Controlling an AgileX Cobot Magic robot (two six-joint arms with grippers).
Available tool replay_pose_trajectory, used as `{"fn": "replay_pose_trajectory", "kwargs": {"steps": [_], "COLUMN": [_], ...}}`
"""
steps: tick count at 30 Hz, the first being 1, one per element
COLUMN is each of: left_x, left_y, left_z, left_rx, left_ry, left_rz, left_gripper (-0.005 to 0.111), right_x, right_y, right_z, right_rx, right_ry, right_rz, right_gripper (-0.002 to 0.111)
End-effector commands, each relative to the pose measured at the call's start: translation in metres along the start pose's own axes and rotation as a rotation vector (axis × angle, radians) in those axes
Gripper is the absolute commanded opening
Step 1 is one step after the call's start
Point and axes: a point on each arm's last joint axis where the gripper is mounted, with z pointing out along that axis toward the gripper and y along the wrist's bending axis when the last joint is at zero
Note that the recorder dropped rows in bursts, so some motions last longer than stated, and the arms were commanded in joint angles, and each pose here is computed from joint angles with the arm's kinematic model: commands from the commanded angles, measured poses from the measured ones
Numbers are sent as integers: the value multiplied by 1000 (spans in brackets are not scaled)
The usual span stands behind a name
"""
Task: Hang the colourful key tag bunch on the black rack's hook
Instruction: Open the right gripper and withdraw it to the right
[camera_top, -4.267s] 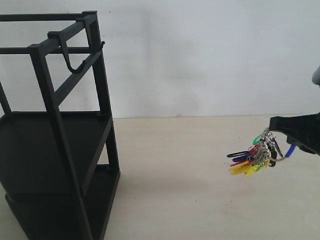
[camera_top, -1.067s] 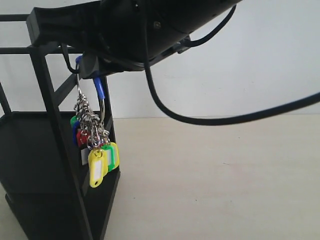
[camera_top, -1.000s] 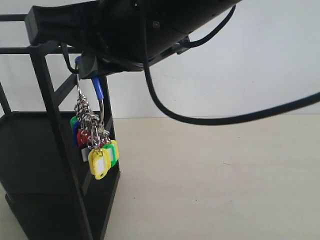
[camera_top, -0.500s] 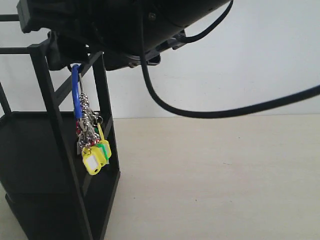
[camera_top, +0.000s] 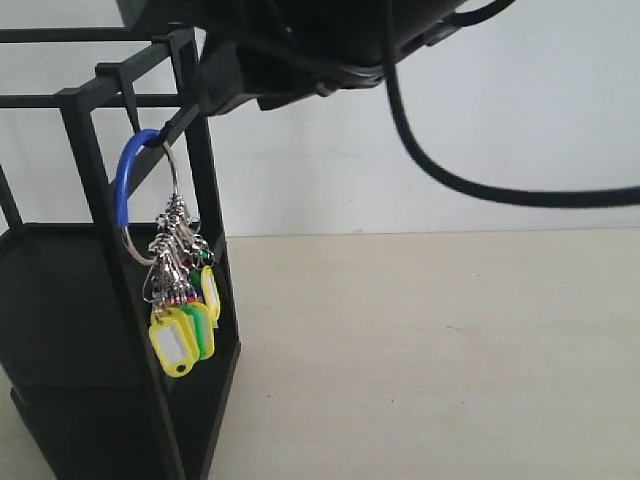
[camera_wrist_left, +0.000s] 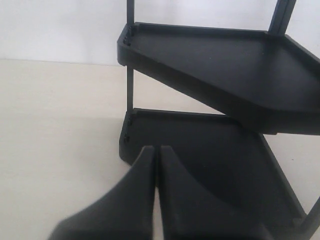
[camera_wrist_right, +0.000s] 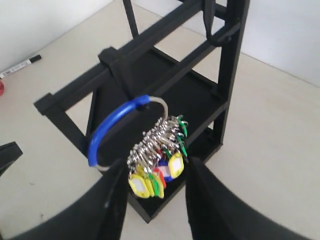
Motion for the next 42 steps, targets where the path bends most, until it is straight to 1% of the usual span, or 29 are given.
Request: {"fn": "replay_pose_trajectory", "kwargs": {"steps": [1,4,9,11,14,15,23,25,27,32,36,42], "left_x": [-1,-1,-1,-1,-1,-1,-1,-1,-1,-1,-1,-1], "left_y": [0,0,0,0,0,0,0,0,0,0,0,0], "left_z": [0,0,0,0,0,0,0,0,0,0,0,0], "left_rx": [-1,-1,-1,-1,-1,-1,-1,-1,-1,-1,-1,-1], "left_ry": [-11,-11,-11,-11,-11,-11,-11,-11,-11,-11,-11,-11], "left_rz": [8,8,8,8,8,8,8,8,8,8,8,8], "left_gripper": [4,4,4,4,4,4,4,4,4,4,4,4], "right_x": [18,36,73,87,110,118,174,193,202,202,203,200], "right_y": [-7,-13,-19,-22,-26,-27,-38,-41,-43,-43,-45,-44], "right_z": [-6,-5,-8,-12,-15,-16,-8,-4,-4,-4,-5,-12], "right_rx": [47,70,49,45,44,42,63,83,104,103,110,102], "right_ry": [36,20,-18,-23,-14,-14,91,179,240,239,256,217], "right_rz": [-1,37,81,80,77,76,102,142,141,141,57,34], "right_gripper": [36,36,35,25,2,0,0,0,0,0,0,0]}}
